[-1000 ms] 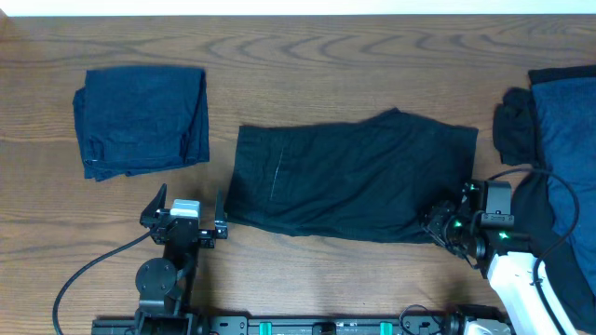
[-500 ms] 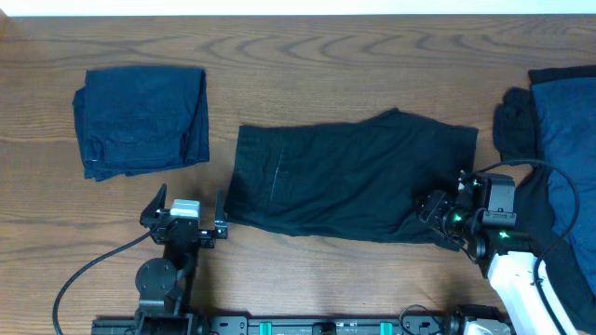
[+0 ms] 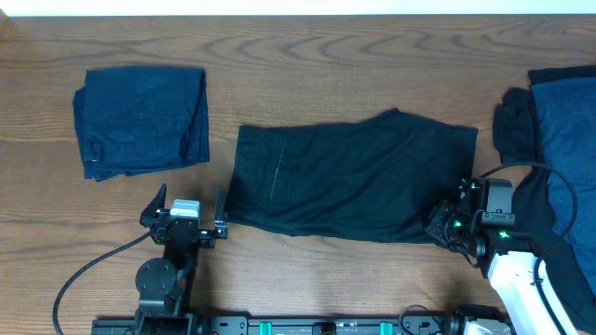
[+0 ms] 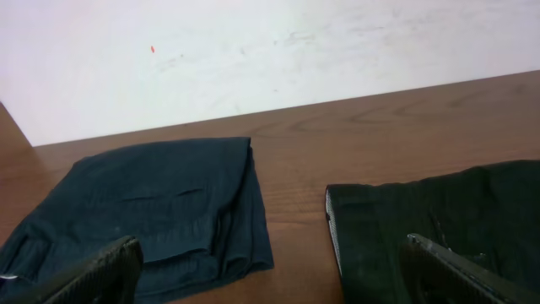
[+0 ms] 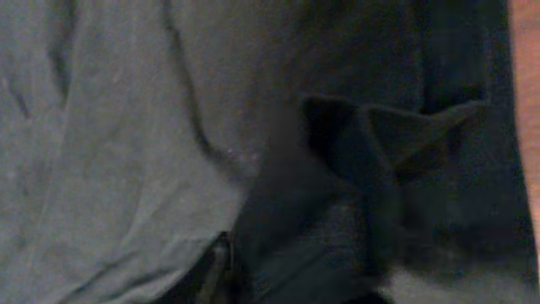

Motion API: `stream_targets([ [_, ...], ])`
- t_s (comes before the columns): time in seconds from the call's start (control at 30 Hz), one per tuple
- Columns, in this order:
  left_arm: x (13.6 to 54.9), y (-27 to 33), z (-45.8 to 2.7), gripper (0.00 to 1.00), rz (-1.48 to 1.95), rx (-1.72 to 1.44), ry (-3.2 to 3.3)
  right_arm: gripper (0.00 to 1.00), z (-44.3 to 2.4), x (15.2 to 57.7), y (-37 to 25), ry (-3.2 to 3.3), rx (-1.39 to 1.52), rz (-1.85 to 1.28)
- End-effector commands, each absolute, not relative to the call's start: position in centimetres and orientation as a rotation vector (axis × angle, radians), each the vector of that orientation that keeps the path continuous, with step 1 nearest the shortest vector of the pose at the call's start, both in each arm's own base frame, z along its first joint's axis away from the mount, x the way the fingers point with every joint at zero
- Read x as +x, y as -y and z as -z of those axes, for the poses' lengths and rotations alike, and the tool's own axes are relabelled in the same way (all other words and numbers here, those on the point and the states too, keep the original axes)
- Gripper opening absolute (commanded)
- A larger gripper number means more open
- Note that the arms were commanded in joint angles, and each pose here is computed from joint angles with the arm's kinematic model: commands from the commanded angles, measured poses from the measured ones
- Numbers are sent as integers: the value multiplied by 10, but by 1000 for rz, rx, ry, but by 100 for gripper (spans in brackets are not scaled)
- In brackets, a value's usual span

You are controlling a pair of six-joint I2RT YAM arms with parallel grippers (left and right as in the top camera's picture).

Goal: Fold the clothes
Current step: 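Grasp the lower right corner of the black pants with the right gripper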

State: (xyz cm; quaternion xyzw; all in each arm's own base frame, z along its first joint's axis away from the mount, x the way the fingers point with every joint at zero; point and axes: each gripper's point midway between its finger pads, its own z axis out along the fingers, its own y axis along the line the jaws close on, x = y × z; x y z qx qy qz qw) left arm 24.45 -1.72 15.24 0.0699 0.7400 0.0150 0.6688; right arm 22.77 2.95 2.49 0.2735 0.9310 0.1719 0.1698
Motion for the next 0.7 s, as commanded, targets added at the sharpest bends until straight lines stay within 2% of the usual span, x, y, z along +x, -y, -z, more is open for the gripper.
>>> stream_targets([
  [0.0, 244, 16, -137, 98, -42, 162, -1718, 18, -30, 234, -23, -2624, 768, -448],
  [0.1, 244, 16, -137, 98, -42, 162, -1718, 17, -30, 234, -21, -2623, 773, -426],
  [0.23, 244, 16, -137, 98, -42, 162, -1718, 20, -29, 232, -21, -2633, 777, -425],
  [0.4, 244, 16, -137, 98, -42, 162, -1718, 29, -26, 229, -16, -2647, 772, -380],
  [0.53, 244, 16, -137, 98, -42, 162, -1717, 30, -26, 229, -16, -2646, 772, -377],
  [0.57, 244, 16, -137, 98, -42, 162, -1718, 28, -26, 229, -15, -2646, 772, -374],
  [0.67, 244, 16, -137, 98, -42, 162, -1717, 11, -26, 229, -12, -2643, 777, -346],
])
